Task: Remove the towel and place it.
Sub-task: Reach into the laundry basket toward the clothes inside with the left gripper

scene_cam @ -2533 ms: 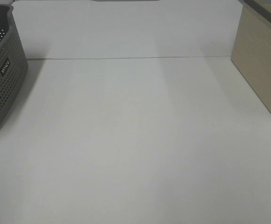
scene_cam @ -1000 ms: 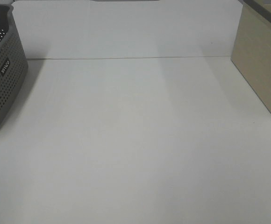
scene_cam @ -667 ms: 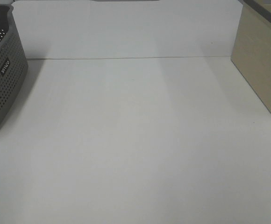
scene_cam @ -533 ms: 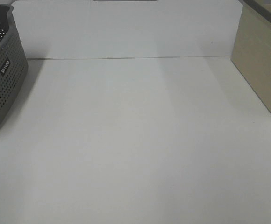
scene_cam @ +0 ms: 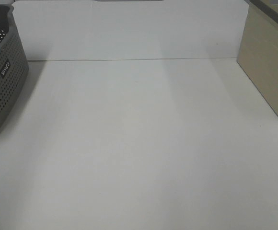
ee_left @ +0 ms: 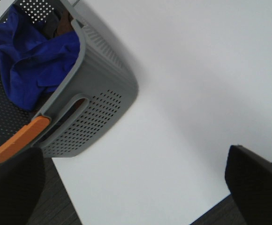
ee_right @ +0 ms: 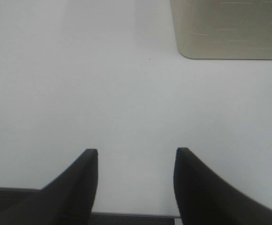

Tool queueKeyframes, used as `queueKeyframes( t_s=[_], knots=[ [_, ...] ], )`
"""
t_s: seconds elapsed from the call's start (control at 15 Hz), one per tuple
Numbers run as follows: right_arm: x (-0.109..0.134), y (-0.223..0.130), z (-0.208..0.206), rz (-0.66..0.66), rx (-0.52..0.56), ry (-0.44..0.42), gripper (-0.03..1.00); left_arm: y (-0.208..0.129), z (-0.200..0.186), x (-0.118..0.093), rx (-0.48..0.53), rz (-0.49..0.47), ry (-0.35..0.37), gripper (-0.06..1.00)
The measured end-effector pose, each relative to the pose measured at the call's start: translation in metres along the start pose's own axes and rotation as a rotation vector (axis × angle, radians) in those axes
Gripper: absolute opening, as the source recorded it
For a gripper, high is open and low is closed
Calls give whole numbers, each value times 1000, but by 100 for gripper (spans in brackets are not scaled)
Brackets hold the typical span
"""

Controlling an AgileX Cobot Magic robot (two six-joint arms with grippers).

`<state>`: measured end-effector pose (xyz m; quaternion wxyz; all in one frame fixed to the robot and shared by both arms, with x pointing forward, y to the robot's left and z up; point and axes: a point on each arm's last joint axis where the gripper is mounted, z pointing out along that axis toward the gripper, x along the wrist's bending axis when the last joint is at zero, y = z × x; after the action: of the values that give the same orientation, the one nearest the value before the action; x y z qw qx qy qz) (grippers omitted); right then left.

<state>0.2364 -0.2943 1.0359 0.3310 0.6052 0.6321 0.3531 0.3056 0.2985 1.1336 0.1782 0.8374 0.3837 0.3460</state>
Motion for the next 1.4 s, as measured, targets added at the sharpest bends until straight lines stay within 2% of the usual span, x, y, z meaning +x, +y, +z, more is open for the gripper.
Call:
queueKeyframes(
  t_s=[0.07, 0.2, 0.27, 0.47, 0.6, 0.8, 1.0, 1.4],
  knots=[
    [0, 0, 0, 0, 0, 0, 51, 21, 20, 32, 119, 54, -5, 99],
    [0, 0, 0, 0, 0, 0, 51, 46, 44, 63, 201, 136, -20, 99],
    [0, 0, 0, 0, 0, 0, 51, 51, 49, 70, 214, 156, -25, 98],
    [0, 0, 0, 0, 0, 0, 51, 86, 96, 111, 287, 225, -59, 98],
    [0, 0, 0, 0, 0, 0, 51, 100, 122, 134, 340, 263, -40, 98],
    [0, 0, 0, 0, 0, 0, 51, 115, 162, 166, 436, 395, -2, 98],
    [0, 0, 0, 0, 0, 0, 51, 111, 222, 183, 566, 483, -27, 98],
    [0, 0, 0, 0, 0, 0, 51, 57, 308, 214, 649, 488, -80, 97]
  ],
)
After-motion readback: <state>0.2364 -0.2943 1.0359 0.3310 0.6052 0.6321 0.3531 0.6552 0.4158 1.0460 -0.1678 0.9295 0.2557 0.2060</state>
